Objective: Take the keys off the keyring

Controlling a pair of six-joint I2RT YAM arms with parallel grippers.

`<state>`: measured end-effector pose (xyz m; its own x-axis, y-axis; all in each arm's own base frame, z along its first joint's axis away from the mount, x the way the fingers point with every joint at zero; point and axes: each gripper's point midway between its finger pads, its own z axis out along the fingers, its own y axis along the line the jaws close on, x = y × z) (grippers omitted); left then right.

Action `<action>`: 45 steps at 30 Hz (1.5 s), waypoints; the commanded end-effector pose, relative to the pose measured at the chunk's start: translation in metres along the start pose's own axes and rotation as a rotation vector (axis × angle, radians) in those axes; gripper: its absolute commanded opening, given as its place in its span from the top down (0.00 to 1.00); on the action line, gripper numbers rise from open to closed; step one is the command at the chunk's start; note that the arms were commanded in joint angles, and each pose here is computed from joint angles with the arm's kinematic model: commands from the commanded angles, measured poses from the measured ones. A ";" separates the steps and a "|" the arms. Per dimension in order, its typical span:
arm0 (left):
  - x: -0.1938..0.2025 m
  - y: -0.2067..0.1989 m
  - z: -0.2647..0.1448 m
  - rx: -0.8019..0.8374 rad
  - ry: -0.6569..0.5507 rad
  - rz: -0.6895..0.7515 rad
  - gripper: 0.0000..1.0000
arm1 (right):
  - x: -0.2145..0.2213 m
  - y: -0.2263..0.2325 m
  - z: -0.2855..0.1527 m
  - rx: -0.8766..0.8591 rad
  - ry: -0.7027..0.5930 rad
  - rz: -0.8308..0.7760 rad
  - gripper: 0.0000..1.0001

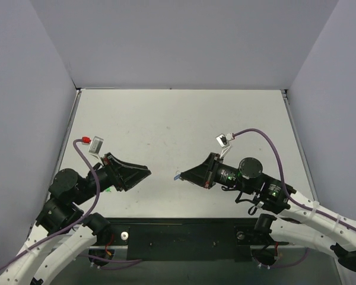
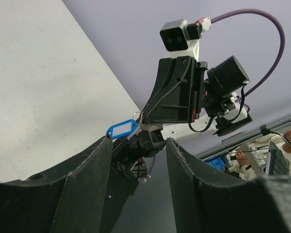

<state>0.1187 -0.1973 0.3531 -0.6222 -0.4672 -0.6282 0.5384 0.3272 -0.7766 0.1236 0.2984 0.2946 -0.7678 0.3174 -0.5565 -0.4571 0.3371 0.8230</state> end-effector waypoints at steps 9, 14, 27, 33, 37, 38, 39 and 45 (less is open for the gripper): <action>-0.002 -0.043 0.007 0.341 -0.045 0.067 0.45 | -0.005 0.083 0.002 -0.404 0.084 -0.112 1.00; -0.001 -0.043 0.005 0.350 -0.056 0.051 0.45 | -0.009 0.096 0.013 -0.449 0.099 -0.109 1.00; 0.004 -0.036 0.003 0.332 -0.056 0.041 0.53 | -0.019 0.109 0.020 -0.467 0.080 -0.109 1.00; 0.003 -0.039 0.005 0.342 -0.052 0.031 0.55 | -0.016 0.114 0.023 -0.464 0.097 -0.123 1.00; 0.005 -0.038 0.007 0.340 -0.049 0.026 0.56 | -0.015 0.113 0.025 -0.457 0.098 -0.125 1.00; 0.005 -0.039 0.007 0.341 -0.046 0.025 0.56 | -0.016 0.112 0.026 -0.453 0.097 -0.124 1.00; 0.005 -0.039 0.007 0.341 -0.048 0.025 0.57 | -0.016 0.113 0.026 -0.452 0.096 -0.124 1.00; 0.006 -0.040 0.008 0.346 -0.051 0.021 0.57 | -0.012 0.113 0.028 -0.448 0.106 -0.123 1.00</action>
<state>0.0988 -0.2211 0.3661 -0.6143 -0.4717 -0.6326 0.6889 0.0703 -0.7214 0.0989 0.3577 0.3597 -0.7680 0.1588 -0.6205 -0.6277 0.0062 0.7785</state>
